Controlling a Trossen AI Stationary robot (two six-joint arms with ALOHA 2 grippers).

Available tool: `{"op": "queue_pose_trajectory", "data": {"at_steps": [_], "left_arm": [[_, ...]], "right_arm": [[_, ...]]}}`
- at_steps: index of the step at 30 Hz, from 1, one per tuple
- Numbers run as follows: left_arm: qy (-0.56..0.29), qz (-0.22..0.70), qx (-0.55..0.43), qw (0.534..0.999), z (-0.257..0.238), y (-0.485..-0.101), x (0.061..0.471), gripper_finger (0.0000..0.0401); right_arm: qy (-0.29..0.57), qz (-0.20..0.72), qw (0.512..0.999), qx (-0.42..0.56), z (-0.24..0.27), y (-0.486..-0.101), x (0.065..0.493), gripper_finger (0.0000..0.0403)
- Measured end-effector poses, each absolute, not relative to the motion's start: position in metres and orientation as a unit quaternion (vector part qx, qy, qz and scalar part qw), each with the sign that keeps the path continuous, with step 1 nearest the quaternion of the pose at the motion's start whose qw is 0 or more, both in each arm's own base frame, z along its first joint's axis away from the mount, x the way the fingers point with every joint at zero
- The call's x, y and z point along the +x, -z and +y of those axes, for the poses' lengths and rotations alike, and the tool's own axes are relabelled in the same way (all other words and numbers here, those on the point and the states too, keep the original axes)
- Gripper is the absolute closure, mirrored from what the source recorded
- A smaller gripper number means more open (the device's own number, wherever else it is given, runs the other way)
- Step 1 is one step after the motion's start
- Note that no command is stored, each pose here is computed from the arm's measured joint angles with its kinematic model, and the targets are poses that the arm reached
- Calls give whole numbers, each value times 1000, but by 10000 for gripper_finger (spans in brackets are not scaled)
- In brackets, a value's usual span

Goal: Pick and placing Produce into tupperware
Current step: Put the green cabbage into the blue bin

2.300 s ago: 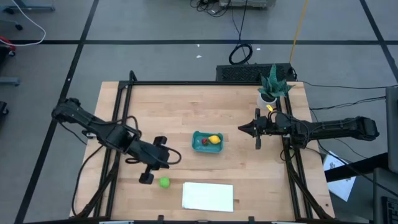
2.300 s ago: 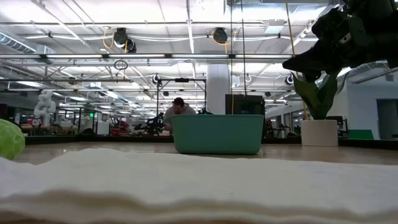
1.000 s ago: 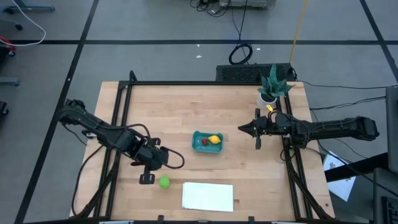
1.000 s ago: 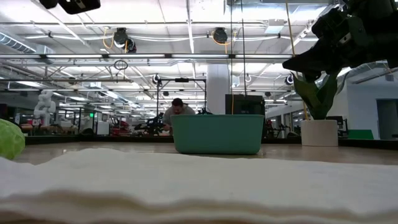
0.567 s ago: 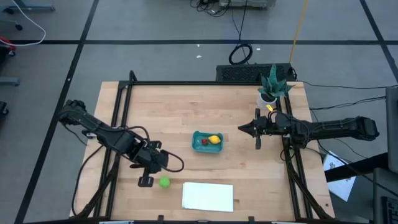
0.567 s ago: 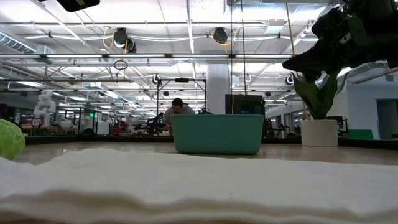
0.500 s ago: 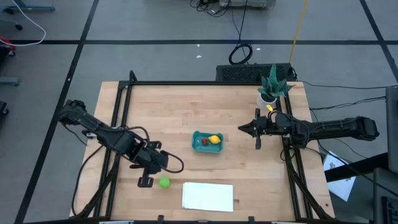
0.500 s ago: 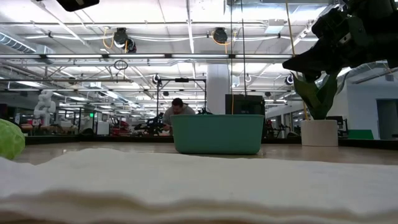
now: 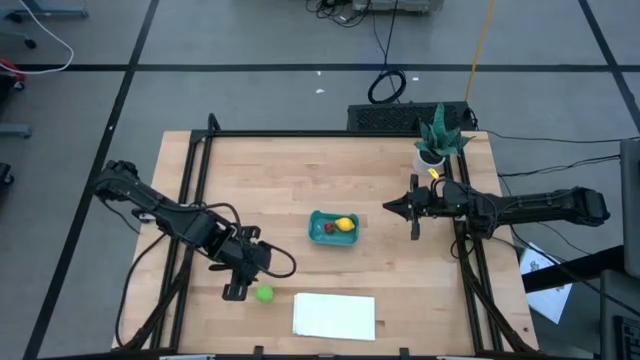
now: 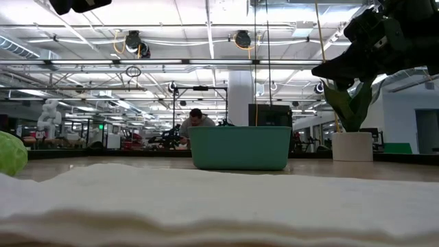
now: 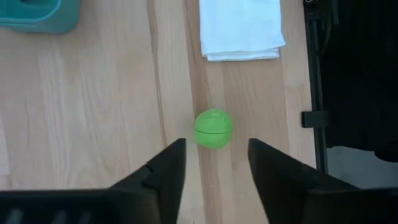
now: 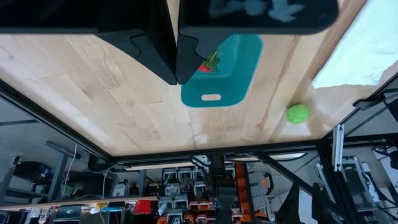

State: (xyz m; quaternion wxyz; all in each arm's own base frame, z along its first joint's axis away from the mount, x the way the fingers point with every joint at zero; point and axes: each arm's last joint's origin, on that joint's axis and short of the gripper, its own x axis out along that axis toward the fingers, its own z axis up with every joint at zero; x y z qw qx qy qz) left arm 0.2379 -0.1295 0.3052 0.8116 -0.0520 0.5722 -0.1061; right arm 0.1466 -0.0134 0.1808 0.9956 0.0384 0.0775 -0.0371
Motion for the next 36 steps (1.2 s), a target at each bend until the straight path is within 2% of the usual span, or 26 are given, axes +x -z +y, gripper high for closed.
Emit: {"op": "queue_pose_trajectory", "data": {"at_steps": [6,13,26,36], "left_arm": [[106,569,-56,814,-130,-306,239,170],[111,558,-62,820,-135,-303,245,140],[110,645,-33,755,-161,-247,268,130],[87,666,-16,741,-169,-221,278,130]], "right_arm": [[37,78,996,38,-13,-181,147,403],[37,78,996,38,-13,-181,147,403],[37,77,996,38,-13,-181,147,403],[38,76,995,47,-13,-181,147,403]]}}
